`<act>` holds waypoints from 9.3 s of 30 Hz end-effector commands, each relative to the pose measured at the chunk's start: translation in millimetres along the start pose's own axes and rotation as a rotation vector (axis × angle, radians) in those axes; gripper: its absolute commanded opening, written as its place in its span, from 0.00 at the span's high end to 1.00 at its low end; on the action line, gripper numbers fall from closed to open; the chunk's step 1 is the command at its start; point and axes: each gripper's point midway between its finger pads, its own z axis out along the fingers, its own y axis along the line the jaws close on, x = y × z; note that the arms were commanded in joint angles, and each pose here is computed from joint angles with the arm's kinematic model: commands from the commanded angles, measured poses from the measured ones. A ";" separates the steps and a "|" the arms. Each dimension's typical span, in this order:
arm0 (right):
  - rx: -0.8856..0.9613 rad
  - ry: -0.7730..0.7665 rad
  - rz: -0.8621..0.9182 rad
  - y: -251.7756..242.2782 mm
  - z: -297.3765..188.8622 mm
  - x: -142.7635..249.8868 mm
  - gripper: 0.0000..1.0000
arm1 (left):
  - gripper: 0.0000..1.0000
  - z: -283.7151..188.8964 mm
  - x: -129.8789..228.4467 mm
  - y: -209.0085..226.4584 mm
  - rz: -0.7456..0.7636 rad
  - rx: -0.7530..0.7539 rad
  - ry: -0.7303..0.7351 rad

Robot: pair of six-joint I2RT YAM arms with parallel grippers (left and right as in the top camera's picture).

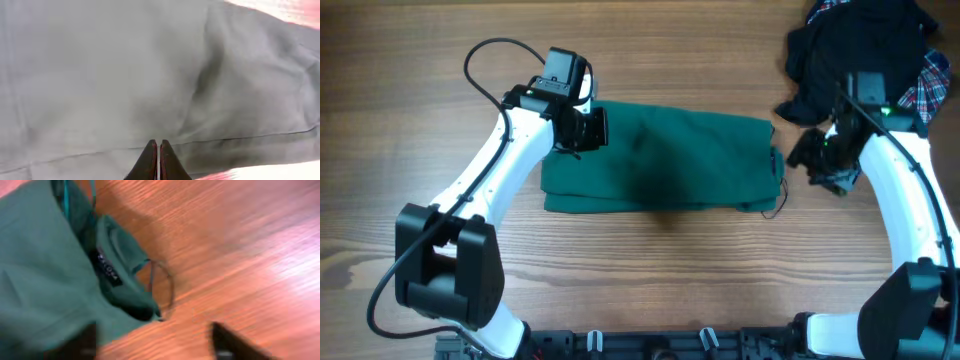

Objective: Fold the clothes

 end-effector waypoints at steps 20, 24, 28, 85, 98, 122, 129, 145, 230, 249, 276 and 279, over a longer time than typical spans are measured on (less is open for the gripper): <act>-0.640 0.080 -0.220 101.0 96.7 23.1 0.14 | 0.96 2.8 -0.3 -11.6 0.071 0.001 -0.017; -0.572 0.047 -0.182 102.9 103.4 17.3 0.95 | 0.96 2.9 1.3 -10.9 0.070 -0.002 -0.011; -0.489 -0.001 -0.137 95.2 86.9 -11.2 0.96 | 0.96 -3.3 0.6 1.4 0.039 -0.015 -0.006; -0.465 0.063 -0.725 335.0 108.4 138.9 0.96 | 0.96 -186.6 31.6 36.3 -0.047 -0.033 -0.298; -0.544 -0.342 -0.825 319.2 -84.8 62.5 0.96 | 0.95 -135.0 32.1 35.7 -0.060 0.028 -0.198; -0.032 -0.096 -0.446 194.7 98.6 -8.9 0.96 | 0.00 25.3 27.3 44.5 -0.105 0.488 0.034; -0.068 -0.135 -0.405 207.0 111.1 -18.8 0.96 | 0.00 58.9 34.8 44.5 -0.111 0.521 0.084; -0.318 -0.057 -0.543 287.6 123.5 47.5 0.95 | 0.00 71.2 32.8 2.6 -0.052 0.594 0.084; -0.241 -0.351 -0.346 192.7 -92.5 -43.1 0.96 | 0.96 -80.3 -63.5 367.5 -1.120 -0.113 -0.545; -0.232 -0.337 -0.346 190.1 -90.9 -40.4 0.96 | 0.96 -80.6 -82.3 283.6 -0.077 -0.475 -0.302; -0.236 -0.307 -0.328 188.5 -88.8 -34.9 0.96 | 0.96 -0.3 -106.0 299.1 -0.226 -0.285 -0.345; -0.196 -0.304 -0.323 179.7 -88.1 -33.7 0.96 | 0.96 -102.4 -140.4 268.9 -0.166 -0.307 -0.570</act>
